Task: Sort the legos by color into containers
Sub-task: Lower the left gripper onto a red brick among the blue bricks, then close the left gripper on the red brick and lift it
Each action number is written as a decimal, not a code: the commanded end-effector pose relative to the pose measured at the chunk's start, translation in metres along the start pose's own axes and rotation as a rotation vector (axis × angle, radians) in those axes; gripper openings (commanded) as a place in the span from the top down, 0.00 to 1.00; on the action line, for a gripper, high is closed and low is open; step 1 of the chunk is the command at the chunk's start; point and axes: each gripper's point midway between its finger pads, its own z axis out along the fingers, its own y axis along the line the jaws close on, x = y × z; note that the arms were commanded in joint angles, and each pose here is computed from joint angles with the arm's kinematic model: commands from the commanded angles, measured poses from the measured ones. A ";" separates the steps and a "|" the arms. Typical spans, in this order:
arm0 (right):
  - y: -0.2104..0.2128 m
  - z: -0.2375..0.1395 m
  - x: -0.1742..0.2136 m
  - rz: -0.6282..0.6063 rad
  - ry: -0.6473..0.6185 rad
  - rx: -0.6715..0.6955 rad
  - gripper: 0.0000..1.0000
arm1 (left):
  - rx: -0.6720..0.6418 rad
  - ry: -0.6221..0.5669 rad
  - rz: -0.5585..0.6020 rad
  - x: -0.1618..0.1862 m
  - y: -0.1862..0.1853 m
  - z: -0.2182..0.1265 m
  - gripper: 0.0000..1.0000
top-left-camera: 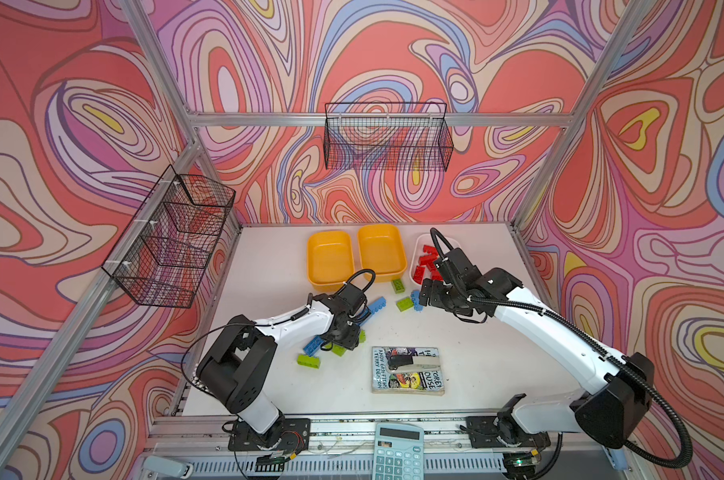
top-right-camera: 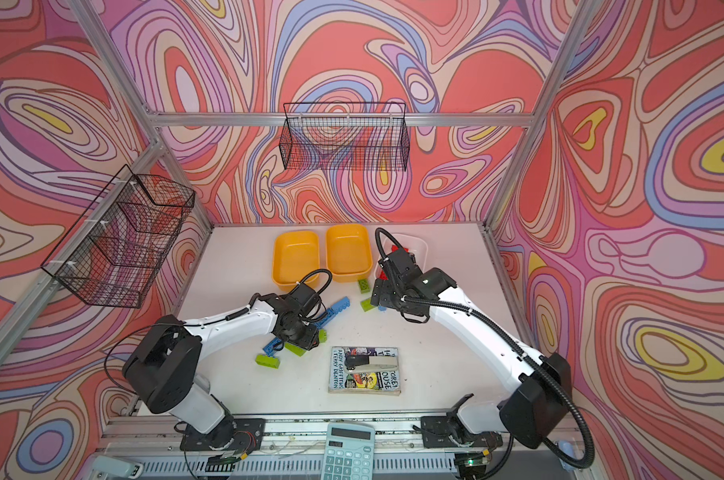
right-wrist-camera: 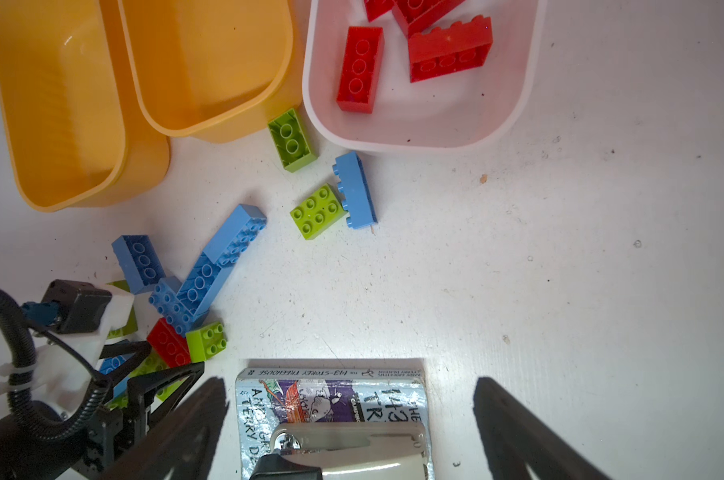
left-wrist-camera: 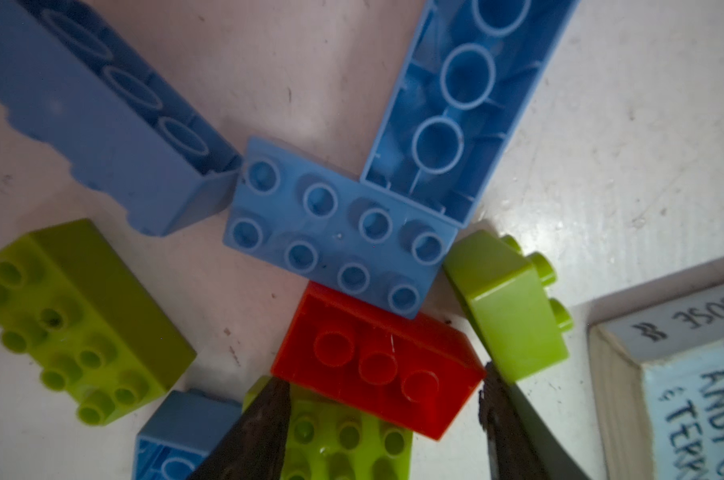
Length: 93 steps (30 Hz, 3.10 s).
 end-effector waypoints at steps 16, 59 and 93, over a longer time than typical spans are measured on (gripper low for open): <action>-0.002 0.003 -0.004 0.001 -0.003 0.039 0.02 | -0.041 0.024 0.041 -0.017 0.001 0.015 0.34; -0.004 -0.018 -0.003 0.128 -0.087 0.019 0.02 | -0.004 0.169 0.014 0.010 -0.002 0.011 0.53; -0.026 -0.054 -0.029 0.132 -0.196 0.055 0.02 | 0.265 -0.155 0.022 -0.205 -0.083 -0.097 0.52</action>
